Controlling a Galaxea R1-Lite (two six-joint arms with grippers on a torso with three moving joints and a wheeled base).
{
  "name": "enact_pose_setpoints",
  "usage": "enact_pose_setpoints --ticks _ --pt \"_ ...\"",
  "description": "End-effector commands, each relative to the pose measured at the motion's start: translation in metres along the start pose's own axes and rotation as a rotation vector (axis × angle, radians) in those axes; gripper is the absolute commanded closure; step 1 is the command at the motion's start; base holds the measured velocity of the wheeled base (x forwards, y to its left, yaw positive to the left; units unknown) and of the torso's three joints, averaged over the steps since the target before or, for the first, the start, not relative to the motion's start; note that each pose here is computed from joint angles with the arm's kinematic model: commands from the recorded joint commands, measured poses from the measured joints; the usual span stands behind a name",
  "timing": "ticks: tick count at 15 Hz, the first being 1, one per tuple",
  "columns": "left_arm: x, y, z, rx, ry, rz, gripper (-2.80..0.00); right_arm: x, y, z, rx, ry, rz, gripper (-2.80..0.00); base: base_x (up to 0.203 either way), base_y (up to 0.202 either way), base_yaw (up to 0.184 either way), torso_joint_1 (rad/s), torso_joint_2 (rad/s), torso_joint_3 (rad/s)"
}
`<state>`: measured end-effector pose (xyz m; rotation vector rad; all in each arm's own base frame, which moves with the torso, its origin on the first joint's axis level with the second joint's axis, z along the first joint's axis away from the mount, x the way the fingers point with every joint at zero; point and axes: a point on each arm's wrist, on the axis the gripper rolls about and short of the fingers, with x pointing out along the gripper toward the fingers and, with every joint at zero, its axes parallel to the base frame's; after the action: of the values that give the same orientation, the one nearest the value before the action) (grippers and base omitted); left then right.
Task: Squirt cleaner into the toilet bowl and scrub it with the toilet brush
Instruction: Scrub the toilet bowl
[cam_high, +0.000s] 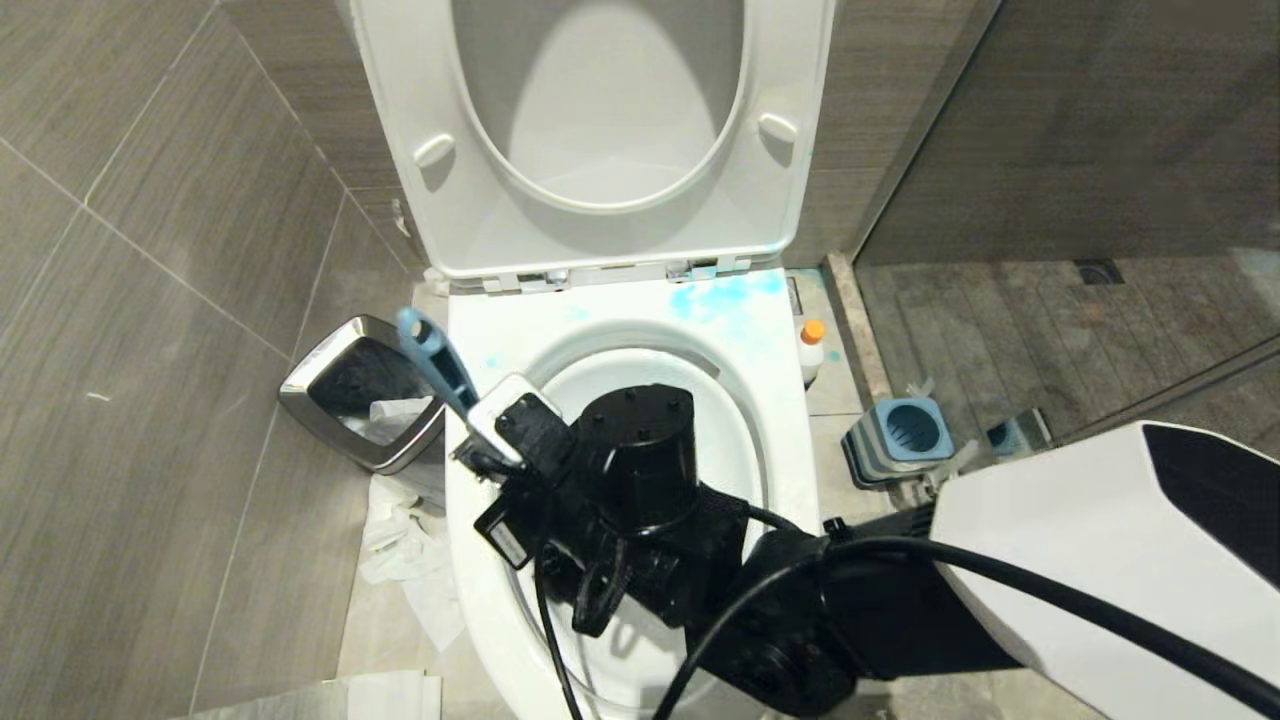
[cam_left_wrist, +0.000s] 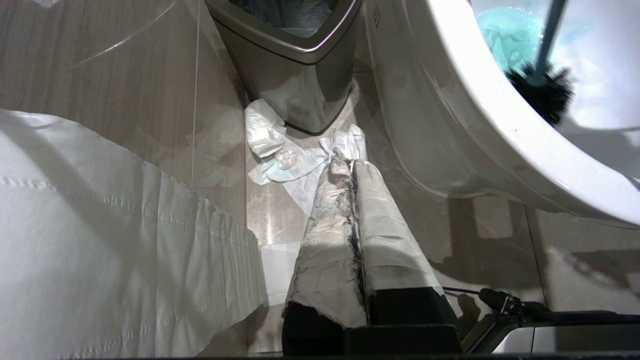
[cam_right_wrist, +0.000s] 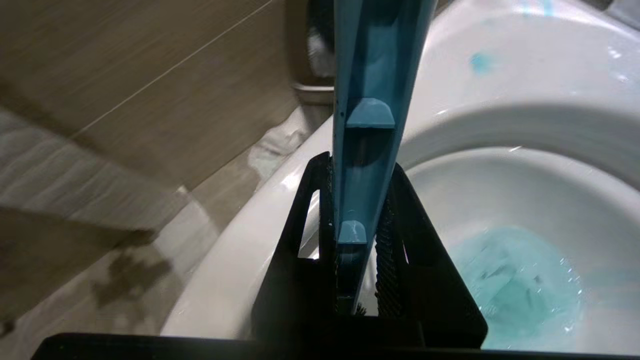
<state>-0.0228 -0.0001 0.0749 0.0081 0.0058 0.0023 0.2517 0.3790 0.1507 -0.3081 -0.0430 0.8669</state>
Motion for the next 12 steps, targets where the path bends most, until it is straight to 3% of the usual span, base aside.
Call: enact_pose_setpoints --ticks 1,4,12 --pt "0.000 0.000 0.000 0.000 0.002 0.000 0.00 -0.037 0.011 0.017 -0.008 0.000 0.048 0.00 0.000 0.000 0.000 0.000 0.00 0.000" --pt "0.000 0.000 0.000 0.000 0.002 -0.001 0.00 -0.076 0.001 0.019 -0.012 0.036 0.053 0.00 0.000 0.000 0.000 0.000 0.00 0.000" --pt "0.000 0.000 0.000 0.000 0.002 -0.001 0.00 -0.140 -0.079 -0.009 0.007 0.167 -0.149 0.00 0.000 0.000 0.000 0.000 0.00 0.000"
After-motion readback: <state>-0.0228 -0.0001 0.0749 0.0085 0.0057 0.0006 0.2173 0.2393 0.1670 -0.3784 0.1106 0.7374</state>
